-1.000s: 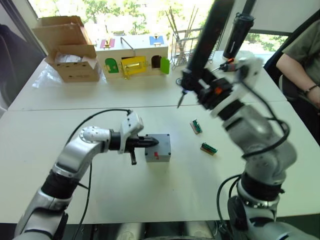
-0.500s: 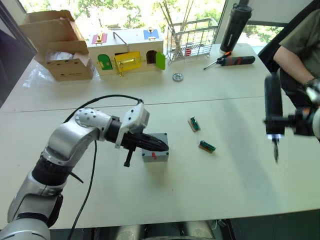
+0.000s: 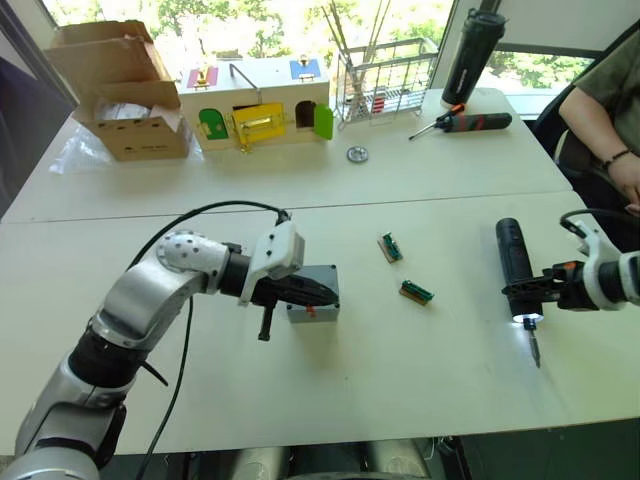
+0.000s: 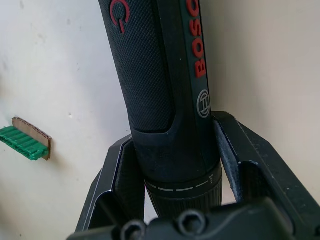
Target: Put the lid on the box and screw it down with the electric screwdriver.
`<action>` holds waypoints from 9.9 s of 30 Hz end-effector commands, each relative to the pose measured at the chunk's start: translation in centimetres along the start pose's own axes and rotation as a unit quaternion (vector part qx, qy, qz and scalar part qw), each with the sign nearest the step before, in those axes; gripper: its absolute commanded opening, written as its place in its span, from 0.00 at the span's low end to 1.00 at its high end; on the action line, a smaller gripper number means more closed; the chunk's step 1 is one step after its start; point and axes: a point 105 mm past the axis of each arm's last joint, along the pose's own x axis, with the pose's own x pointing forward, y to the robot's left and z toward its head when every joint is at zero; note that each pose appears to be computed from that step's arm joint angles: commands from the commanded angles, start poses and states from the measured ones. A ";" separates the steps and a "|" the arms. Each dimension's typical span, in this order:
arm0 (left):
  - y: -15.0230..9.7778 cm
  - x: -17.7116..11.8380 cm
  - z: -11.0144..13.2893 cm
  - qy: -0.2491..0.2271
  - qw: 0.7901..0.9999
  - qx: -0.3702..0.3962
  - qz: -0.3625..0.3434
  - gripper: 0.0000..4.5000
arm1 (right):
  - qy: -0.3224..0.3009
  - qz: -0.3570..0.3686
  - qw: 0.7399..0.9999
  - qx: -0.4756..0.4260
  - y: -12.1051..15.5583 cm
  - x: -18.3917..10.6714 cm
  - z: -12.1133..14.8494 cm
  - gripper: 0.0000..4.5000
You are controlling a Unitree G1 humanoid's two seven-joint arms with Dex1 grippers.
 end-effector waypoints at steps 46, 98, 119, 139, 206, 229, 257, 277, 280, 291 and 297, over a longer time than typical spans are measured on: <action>2.8 -2.3 -7.9 0.042 0.969 -0.134 0.201 0.00 | -0.161 0.264 0.850 -0.428 21.1 6.7 -6.1 0.99; 4.5 -1.7 -8.1 0.015 0.959 -0.134 0.249 0.00 | -0.185 0.247 0.788 -0.533 22.5 8.2 -4.2 0.99; 6.3 -0.7 -8.0 0.011 0.959 -0.099 0.266 0.00 | -0.173 0.235 0.806 -0.515 22.9 8.3 -5.8 0.99; 1.8 -5.8 0.3 -0.001 0.993 -0.077 0.091 0.00 | -0.353 0.154 0.864 -0.323 16.1 -1.2 -1.5 0.99; 3.5 -3.7 -0.5 0.003 0.991 -0.044 0.128 0.00 | -0.390 0.158 0.829 -0.367 17.9 0.1 1.6 0.01; 4.7 -5.5 -1.6 -0.012 0.975 -0.077 0.210 0.00 | -0.359 0.273 0.803 -0.389 23.7 4.5 2.5 0.01; 4.5 -4.9 -2.0 -0.005 0.976 -0.075 0.202 0.00 | -0.353 0.257 0.812 -0.388 23.2 6.3 2.3 0.01; 4.4 -4.6 -2.0 -0.007 0.978 -0.075 0.196 0.00 | -0.336 0.267 0.818 -0.383 23.5 7.1 1.8 0.01; 4.4 -4.6 -2.0 -0.007 0.978 -0.074 0.195 0.00 | -0.335 0.266 0.819 -0.383 23.5 7.2 1.8 0.01; 4.4 -4.1 -0.5 -0.034 0.981 -0.064 0.180 0.00 | -0.386 0.233 0.807 -0.381 22.5 3.7 4.1 0.79; 3.2 -2.5 1.5 -0.033 0.994 -0.014 0.106 0.00 | -0.435 0.145 0.831 -0.315 17.7 -3.0 8.0 0.79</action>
